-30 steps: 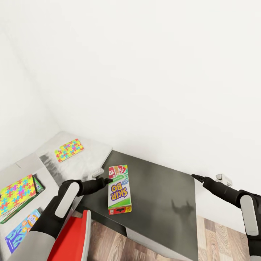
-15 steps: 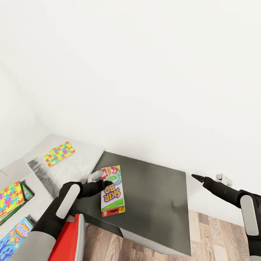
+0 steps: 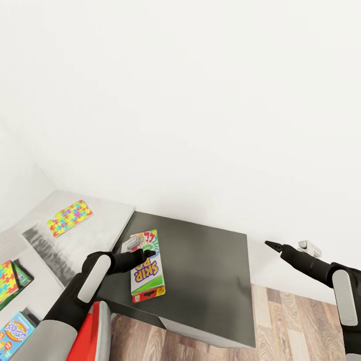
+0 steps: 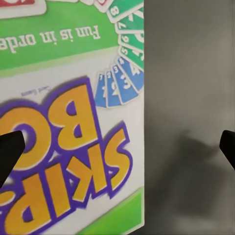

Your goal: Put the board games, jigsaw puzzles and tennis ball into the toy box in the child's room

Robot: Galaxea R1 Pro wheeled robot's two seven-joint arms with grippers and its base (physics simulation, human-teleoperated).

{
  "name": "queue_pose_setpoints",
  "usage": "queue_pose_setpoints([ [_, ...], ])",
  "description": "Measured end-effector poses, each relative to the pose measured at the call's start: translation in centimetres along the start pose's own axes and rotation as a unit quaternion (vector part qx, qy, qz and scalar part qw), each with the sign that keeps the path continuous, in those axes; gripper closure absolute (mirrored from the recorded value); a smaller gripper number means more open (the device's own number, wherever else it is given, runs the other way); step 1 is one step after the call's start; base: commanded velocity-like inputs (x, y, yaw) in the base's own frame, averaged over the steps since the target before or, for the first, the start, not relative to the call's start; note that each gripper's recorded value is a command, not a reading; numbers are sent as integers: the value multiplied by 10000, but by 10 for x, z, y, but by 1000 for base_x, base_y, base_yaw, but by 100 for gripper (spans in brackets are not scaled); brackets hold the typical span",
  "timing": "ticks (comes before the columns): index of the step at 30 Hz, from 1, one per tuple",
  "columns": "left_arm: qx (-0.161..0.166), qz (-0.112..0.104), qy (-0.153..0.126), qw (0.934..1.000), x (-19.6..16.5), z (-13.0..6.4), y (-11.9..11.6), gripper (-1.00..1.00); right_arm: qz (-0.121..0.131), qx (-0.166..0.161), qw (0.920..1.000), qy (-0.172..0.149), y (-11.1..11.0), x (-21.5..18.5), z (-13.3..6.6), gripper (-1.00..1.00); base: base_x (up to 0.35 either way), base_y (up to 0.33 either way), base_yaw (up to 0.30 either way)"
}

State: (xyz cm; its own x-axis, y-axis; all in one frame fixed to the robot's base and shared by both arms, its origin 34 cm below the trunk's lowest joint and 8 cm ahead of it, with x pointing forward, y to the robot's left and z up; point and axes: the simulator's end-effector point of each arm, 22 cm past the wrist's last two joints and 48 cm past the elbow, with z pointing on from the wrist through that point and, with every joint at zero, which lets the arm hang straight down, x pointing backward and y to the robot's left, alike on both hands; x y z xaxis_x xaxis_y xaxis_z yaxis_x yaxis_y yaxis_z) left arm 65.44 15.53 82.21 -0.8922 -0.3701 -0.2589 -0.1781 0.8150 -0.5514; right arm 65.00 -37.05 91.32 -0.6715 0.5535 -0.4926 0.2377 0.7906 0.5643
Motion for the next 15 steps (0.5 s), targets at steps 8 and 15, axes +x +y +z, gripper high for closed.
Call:
queue_pose_setpoints([
  [8,4,-2,-4,10000,0,0,0,-100,1,-1,10000,1,0,0,0,-100,0,0,-17],
  [15,2,-6,-9,10000,0,0,0,-100,1,1,10000,1,0,0,0,-100,0,0,-5],
])
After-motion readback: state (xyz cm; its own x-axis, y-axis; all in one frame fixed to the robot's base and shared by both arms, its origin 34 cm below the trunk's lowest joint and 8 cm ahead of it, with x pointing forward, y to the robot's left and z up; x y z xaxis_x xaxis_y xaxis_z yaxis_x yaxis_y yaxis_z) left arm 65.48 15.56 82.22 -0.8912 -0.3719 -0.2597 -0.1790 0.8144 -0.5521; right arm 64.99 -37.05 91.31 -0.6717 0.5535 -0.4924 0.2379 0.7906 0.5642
